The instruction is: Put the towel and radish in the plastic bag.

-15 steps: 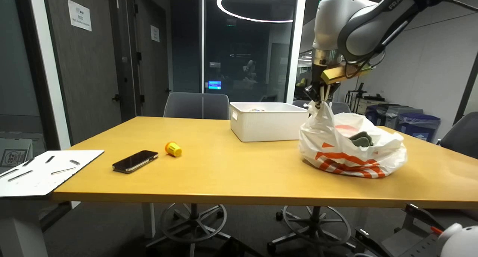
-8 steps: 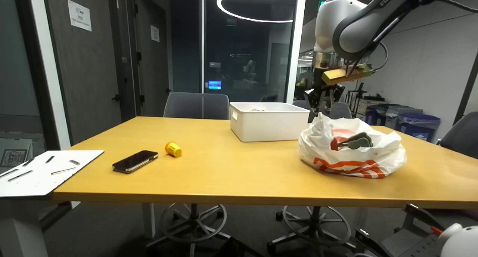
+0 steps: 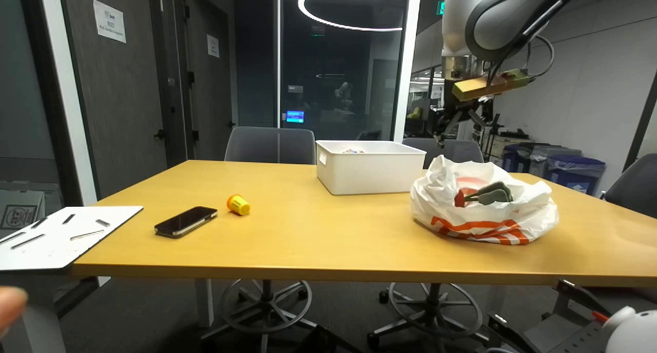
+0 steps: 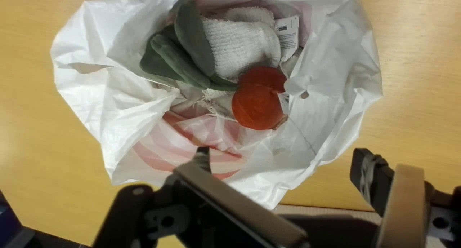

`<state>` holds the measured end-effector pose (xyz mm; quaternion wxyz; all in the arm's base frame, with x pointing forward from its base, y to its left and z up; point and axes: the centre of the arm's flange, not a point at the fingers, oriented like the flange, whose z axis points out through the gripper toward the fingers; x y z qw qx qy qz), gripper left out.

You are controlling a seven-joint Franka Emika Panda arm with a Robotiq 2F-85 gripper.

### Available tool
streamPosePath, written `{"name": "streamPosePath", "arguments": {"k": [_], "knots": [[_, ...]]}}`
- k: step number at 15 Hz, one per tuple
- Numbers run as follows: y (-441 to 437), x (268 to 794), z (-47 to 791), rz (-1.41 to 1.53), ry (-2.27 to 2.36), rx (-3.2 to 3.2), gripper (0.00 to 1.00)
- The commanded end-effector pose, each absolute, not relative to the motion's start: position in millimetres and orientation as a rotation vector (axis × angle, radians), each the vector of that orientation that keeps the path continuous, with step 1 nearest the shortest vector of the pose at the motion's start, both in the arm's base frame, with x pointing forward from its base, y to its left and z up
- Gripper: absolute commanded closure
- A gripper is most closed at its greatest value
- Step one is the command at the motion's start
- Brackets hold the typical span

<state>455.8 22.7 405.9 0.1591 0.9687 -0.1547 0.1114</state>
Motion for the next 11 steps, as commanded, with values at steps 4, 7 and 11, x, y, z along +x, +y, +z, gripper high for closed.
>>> {"name": "streamPosePath", "arguments": {"k": [4, 7, 11], "knots": [[-9, 435, 425, 0.322, -0.649, 2.733, 0.0], [-12, 442, 416, 0.3, -0.636, 2.74, 0.0], [-16, 440, 413, 0.282, -0.67, 2.745, 0.0]]}}
